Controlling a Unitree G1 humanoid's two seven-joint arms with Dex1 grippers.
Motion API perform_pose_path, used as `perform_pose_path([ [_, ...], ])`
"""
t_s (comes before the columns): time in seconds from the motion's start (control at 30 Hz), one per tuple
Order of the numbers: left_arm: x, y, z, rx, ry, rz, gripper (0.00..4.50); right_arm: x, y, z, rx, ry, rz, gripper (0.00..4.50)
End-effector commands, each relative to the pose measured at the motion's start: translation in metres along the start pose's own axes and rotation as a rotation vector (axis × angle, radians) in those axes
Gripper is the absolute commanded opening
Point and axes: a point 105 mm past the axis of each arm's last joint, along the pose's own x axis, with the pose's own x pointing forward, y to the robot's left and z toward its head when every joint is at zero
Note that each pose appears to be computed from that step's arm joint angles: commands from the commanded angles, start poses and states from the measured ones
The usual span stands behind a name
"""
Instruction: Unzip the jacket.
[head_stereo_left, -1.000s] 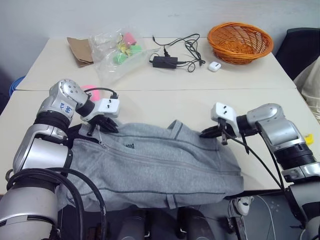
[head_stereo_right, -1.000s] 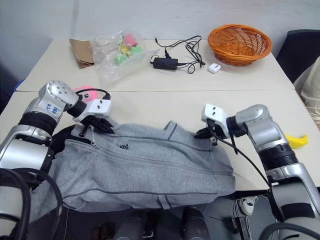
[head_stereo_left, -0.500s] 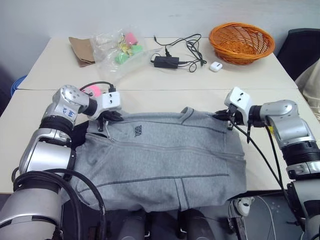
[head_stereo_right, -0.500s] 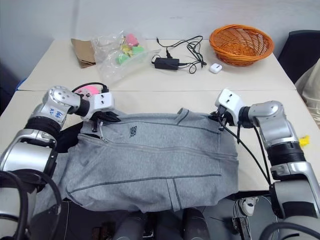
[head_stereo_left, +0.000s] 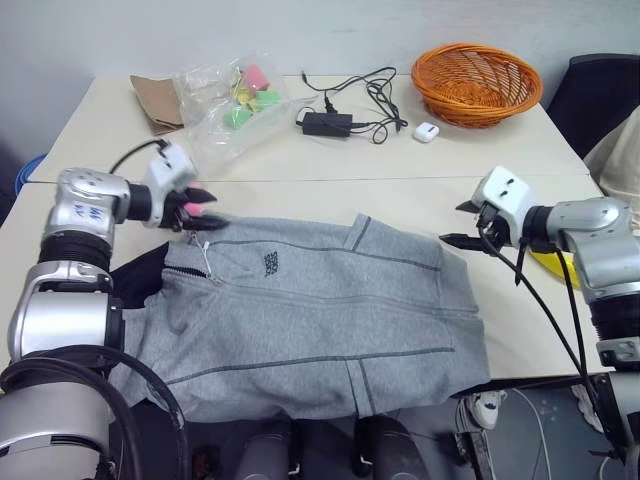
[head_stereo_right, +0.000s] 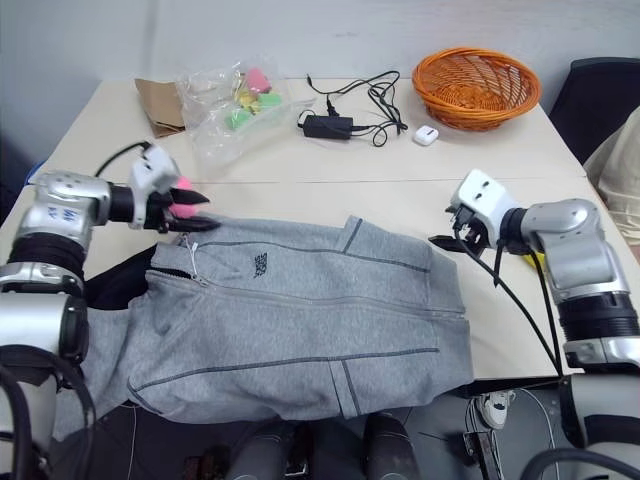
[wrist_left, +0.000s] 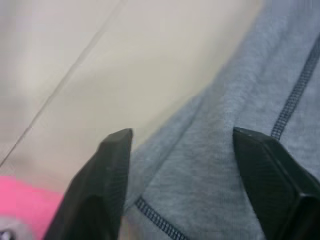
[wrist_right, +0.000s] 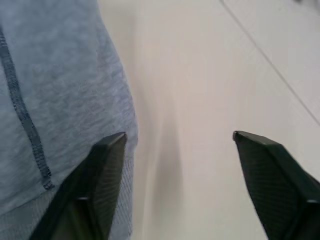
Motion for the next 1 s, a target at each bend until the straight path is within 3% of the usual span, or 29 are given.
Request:
perform_pose_path([
  [0.03,-0.037,0.015,0.040,-0.145,-0.237,0.086,3.44,-0.026,0.010,0.062,0.023,-0.218,0.031,3.66],
  [0.1,-0.049,0.030,0.039,-0.274,-0.300,0.197,3.44,-0.034,0.031,0.085,0.055,-0.302,0.118,3.66],
  [0.2,-0.055,0.047,0.018,-0.504,-0.298,0.353,3.44,-0.047,0.075,0.109,0.026,-0.391,0.312,3.66],
  [0.33,-0.046,0.056,-0.005,-0.677,-0.229,0.498,3.44,-0.054,0.109,0.111,-0.028,-0.388,0.436,3.66],
  [0.67,-0.044,0.069,-0.028,-0.822,-0.159,0.749,3.44,-0.047,0.114,0.107,-0.031,-0.384,0.399,3.66],
  [1.0,0.007,0.047,-0.042,-0.837,-0.071,0.654,3.44,-0.044,0.116,0.108,-0.027,-0.410,0.404,3.66],
])
